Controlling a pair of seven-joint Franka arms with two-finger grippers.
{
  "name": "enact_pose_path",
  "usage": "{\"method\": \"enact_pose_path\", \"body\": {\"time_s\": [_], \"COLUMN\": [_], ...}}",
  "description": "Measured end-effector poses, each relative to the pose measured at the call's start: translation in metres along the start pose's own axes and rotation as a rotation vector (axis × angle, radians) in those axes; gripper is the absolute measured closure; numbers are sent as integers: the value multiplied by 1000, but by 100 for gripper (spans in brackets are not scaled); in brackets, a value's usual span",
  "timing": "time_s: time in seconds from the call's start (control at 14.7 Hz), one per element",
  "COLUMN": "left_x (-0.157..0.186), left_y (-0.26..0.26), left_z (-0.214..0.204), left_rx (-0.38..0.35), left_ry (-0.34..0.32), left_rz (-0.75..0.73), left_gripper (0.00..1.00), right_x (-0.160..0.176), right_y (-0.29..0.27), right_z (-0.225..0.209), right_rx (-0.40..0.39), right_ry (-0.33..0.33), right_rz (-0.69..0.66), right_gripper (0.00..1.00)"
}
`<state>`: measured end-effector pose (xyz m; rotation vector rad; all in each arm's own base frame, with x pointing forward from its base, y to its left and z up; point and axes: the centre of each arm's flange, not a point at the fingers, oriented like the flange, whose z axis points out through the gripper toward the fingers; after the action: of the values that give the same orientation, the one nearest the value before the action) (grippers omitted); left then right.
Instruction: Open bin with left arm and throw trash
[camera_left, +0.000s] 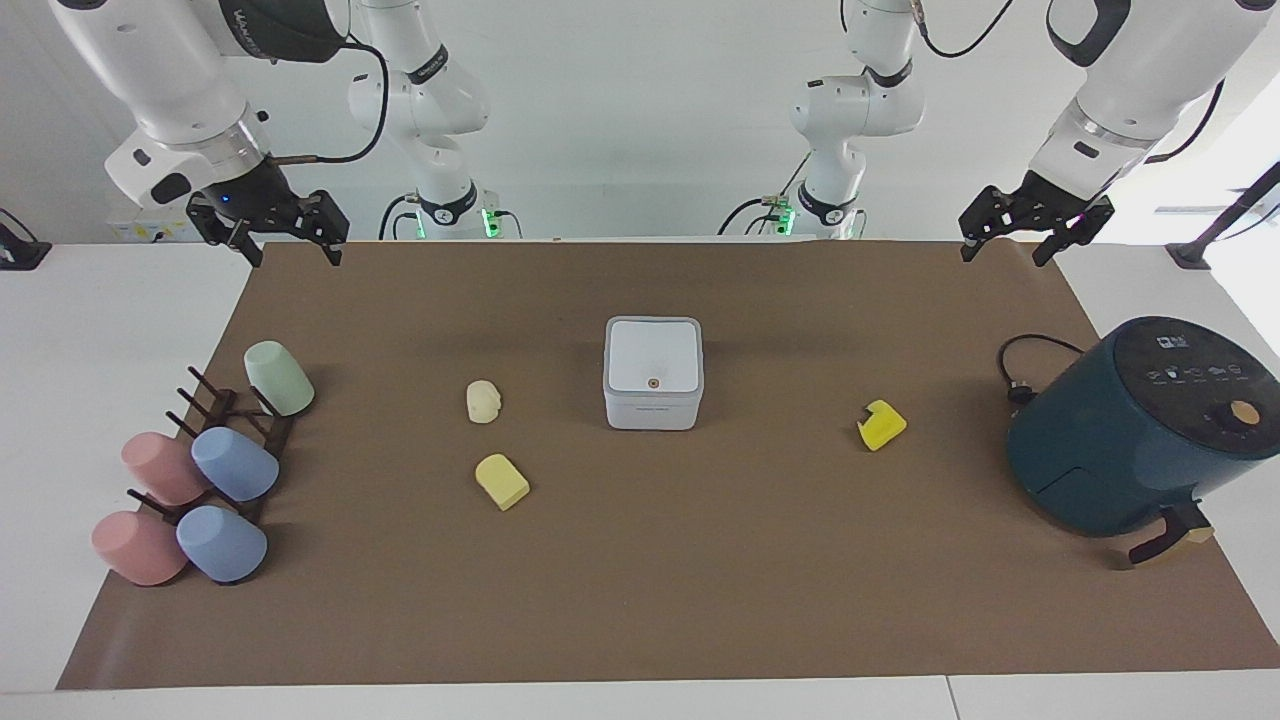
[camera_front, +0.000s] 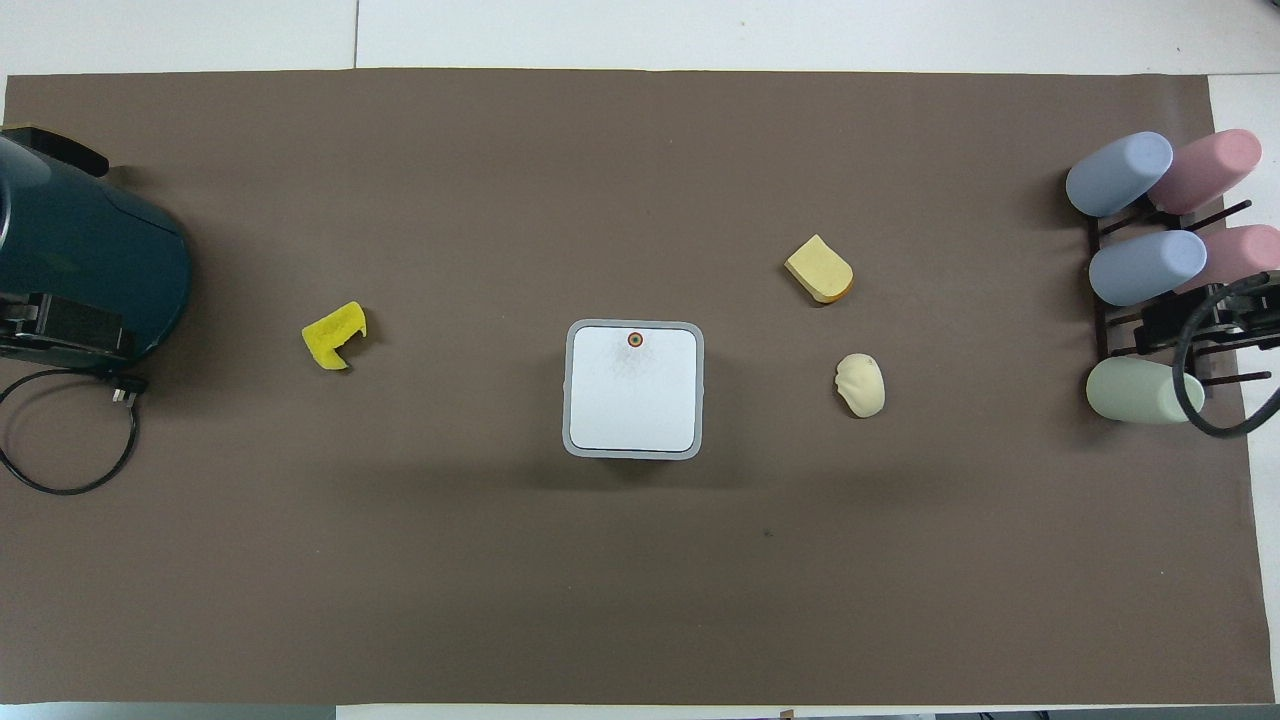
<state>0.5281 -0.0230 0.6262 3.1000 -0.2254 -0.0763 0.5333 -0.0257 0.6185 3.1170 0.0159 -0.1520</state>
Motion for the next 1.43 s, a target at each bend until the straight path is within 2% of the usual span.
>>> {"method": "enact_pose_path", "body": {"time_s": [0.41,0.68,0.75,0.88,1.02,1.15,1.29,1.43], "left_x": [0,2,3,7,8,9,7,-1], "left_y": [2,24,38,74,116,163,213,258], "left_z": [0,1,1,4,14,32,56,83], "left_rx": [0,3,5,8,8,-1,-25,-57], "left_ry": [0,-1,5,31,65,134,208,263], "left_rz": [3,34,47,81,109,154,151,142], "left_gripper": [0,0,7,32,56,78,98,99], "right_x": [1,14,16,27,40,49,54,53], "right_y": [2,-6,-13,-40,-86,-124,-139,-137], "right_z": [0,6,13,41,86,142,195,243], "right_rx": [6,60,73,87,91,94,91,90], "right_ry": [7,77,78,106,140,160,161,191], "right_rz": [8,82,97,84,70,69,59,51], "right_gripper": [0,0,0,0,0,0,0,0]}}
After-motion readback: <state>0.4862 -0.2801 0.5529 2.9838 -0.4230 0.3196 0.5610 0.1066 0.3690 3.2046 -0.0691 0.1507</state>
